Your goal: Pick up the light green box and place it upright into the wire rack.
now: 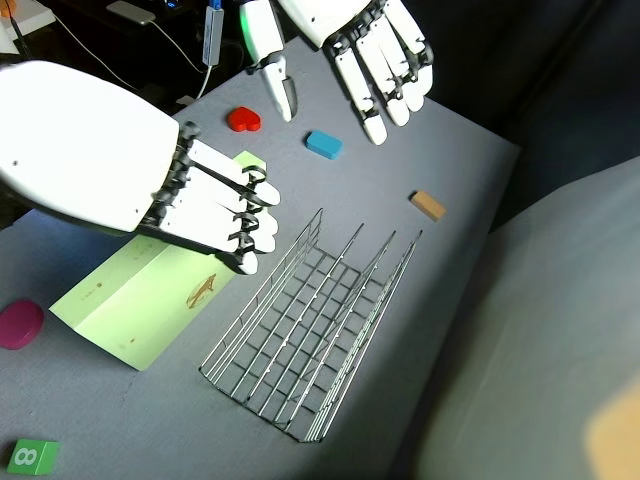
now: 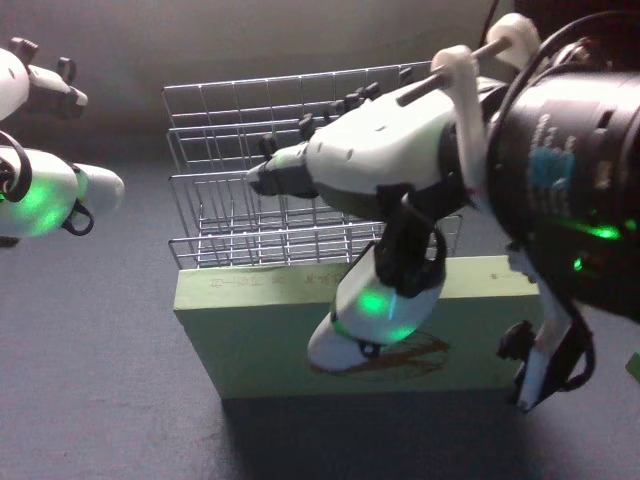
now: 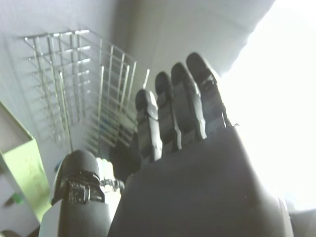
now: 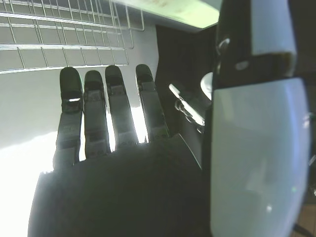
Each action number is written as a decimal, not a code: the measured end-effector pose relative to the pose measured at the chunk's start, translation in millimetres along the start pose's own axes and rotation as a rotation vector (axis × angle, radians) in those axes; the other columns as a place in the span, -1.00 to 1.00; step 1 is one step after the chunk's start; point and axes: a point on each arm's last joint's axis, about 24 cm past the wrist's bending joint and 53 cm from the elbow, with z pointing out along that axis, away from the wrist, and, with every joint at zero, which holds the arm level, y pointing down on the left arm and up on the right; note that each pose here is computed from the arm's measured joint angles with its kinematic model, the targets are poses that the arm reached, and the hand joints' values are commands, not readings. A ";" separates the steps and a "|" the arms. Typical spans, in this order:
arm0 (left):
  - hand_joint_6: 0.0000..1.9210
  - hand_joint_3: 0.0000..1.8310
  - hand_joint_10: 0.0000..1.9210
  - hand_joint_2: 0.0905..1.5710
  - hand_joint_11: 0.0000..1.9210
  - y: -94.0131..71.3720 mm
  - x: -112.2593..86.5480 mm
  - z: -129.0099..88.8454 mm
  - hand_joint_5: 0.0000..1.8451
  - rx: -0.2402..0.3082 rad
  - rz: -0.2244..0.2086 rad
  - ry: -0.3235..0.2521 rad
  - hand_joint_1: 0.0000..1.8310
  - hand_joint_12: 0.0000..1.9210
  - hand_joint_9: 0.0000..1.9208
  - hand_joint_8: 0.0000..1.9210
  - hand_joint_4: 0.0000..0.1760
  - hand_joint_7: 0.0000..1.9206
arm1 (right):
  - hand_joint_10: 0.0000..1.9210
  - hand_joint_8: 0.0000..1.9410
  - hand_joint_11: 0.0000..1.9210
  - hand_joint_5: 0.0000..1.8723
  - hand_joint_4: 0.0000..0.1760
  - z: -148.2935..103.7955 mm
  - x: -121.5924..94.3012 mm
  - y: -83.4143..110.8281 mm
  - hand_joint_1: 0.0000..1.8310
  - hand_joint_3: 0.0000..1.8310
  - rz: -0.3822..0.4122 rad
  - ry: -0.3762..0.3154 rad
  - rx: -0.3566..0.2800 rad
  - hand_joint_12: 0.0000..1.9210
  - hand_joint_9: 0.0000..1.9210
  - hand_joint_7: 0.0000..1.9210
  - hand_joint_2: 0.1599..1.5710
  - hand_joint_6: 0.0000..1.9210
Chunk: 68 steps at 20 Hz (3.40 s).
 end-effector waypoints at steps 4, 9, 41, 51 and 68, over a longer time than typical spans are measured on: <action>-1.00 -1.00 -1.00 0.56 -1.00 5.7 -0.7 0.7 -0.65 -0.010 0.057 0.011 -0.96 -0.30 -0.74 -1.00 -0.13 -0.70 | -1.00 -1.00 -1.00 -0.89 -0.05 6.1 14.1 -7.7 -0.13 -1.00 0.019 0.032 0.041 -0.38 -0.90 -0.89 -0.05 -1.00; -1.00 -1.00 -1.00 0.56 -1.00 11.1 -1.8 1.9 -0.65 -0.016 0.104 0.027 -0.97 -0.33 -0.75 -1.00 -0.13 -0.70 | -1.00 -1.00 -1.00 -0.89 -0.05 10.7 23.0 -17.6 -0.12 -1.00 0.036 0.050 0.078 -0.36 -0.89 -0.89 -0.04 -1.00; -1.00 -1.00 -1.00 0.56 -1.00 17.3 -7.7 -0.5 -0.65 -0.032 0.119 0.014 -0.95 -0.31 -0.75 -1.00 -0.13 -0.72 | 0.38 0.06 -0.14 -0.07 -1.00 -8.7 -46.7 -3.6 0.50 -1.00 0.059 -0.092 -0.004 0.48 -0.07 0.02 0.37 -0.02; -1.00 -1.00 -1.00 0.56 -1.00 22.8 -8.0 -0.8 -0.64 -0.046 0.133 0.015 -0.94 -0.32 -0.75 -1.00 -0.13 -0.71 | 0.36 0.07 -0.11 -0.07 -1.00 -33.8 -125.7 40.1 0.49 -1.00 -0.005 -0.332 -0.121 0.44 -0.05 0.01 0.37 -0.02; -0.99 -1.00 -1.00 0.56 -1.00 21.9 -12.3 9.0 -0.64 0.009 0.171 0.012 -0.96 -0.30 -0.74 -1.00 -0.14 -0.71 | 0.40 0.07 -0.16 -0.06 -1.00 24.4 -111.4 33.8 0.50 -1.00 0.003 -0.271 -0.064 0.48 -0.09 0.02 0.38 -0.02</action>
